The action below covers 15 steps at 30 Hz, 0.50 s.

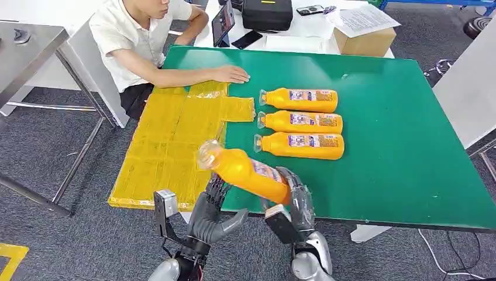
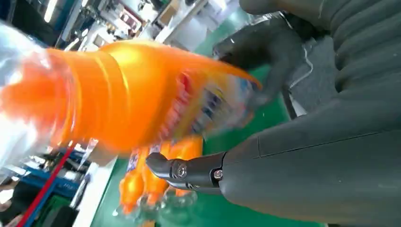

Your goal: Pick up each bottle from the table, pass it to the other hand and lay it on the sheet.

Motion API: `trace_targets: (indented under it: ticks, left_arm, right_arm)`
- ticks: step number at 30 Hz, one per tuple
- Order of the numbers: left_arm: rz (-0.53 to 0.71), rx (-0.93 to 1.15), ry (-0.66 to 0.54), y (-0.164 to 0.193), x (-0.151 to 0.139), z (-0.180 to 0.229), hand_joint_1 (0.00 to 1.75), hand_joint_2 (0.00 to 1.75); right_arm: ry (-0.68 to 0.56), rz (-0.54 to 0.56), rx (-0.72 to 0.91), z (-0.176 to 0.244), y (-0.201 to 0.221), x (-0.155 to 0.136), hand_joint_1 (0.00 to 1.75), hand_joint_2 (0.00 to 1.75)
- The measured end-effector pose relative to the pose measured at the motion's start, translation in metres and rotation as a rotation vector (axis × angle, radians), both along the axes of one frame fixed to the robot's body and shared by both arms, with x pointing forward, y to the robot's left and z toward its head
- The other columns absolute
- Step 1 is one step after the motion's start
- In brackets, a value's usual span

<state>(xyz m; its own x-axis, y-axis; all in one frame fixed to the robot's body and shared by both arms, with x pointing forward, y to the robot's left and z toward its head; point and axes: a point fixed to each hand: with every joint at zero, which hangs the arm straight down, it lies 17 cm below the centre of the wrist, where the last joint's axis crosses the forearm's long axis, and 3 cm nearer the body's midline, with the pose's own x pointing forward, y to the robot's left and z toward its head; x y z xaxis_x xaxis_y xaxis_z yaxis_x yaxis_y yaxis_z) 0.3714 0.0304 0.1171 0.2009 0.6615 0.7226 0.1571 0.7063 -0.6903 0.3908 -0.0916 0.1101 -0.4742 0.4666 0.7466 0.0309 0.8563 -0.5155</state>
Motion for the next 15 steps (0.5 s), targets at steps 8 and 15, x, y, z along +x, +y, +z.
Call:
trace_targets:
  ticks: [8, 15]
  left_arm:
    - [-0.017, -0.017, 0.007, -0.009, 0.005, 0.003, 0.0, 1.75]
    - [-0.017, -0.045, 0.015, -0.01, 0.014, 0.005, 1.45, 1.75]
  right_arm:
    - [-0.062, 0.129, -0.038, 0.006, 0.05, -0.024, 1.75, 1.75]
    - [-0.076, 0.191, -0.04, 0.006, 0.072, -0.035, 1.75, 1.75]
